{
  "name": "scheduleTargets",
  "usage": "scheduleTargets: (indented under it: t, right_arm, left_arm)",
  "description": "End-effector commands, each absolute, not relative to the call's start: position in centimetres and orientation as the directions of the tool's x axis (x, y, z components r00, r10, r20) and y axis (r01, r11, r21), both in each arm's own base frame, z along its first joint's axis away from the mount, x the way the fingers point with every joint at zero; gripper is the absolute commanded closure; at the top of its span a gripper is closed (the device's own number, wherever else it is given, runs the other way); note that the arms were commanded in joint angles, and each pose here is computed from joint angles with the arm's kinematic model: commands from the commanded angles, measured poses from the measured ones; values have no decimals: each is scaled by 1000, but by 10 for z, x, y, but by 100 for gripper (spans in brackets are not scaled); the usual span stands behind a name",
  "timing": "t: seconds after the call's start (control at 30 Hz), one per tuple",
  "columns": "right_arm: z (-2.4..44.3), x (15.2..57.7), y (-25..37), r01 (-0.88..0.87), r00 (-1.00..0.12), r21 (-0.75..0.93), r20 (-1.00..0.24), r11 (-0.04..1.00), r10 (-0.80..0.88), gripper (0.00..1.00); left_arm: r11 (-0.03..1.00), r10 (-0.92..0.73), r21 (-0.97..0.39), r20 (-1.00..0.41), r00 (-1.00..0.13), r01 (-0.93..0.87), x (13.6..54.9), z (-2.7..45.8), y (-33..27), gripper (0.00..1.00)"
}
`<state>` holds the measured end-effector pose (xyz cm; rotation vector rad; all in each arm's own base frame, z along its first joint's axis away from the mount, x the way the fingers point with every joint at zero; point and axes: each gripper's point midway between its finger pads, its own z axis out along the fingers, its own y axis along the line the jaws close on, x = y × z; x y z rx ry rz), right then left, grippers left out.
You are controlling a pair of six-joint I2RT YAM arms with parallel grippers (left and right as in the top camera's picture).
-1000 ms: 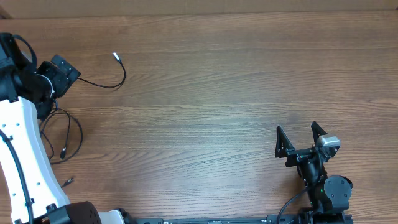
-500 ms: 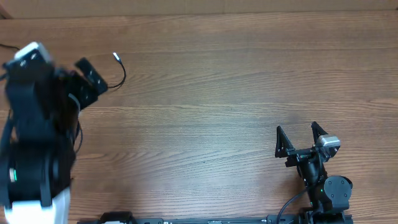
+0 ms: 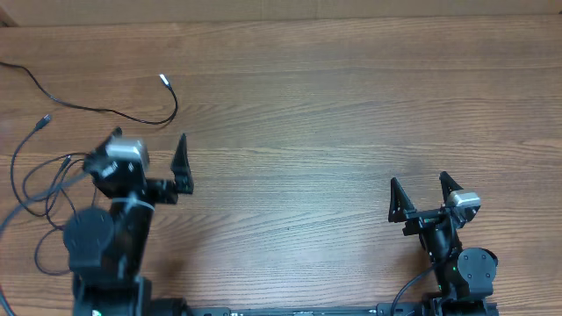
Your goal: Untangle cables
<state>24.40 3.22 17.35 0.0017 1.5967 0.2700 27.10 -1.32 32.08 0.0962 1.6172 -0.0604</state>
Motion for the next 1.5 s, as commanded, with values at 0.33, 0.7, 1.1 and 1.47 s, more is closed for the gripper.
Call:
scheduleTargets:
  t: [0.33,0.7,1.1,1.47]
  right_arm:
    - [173,244,30,-158,-40,178,-984,971,173,0]
    - [173,244,30,-158,-40,178,-984,971,173,0]
    - [173,244,30,-158,-40,178,-984,971,173,0]
    - [173,244,30,-158,-40,178,-984,971,173,0]
  left_arm:
    - [996,93,93,-995,40,-3,248,235,4,0]
    - [995,90,90,-996,-4,-37,247,174,11,0]
    - [996,78,80,-994,-78,-28,246,156,10,0]
    - [996,78,80,-994,-78,-28,246,156,10,0]
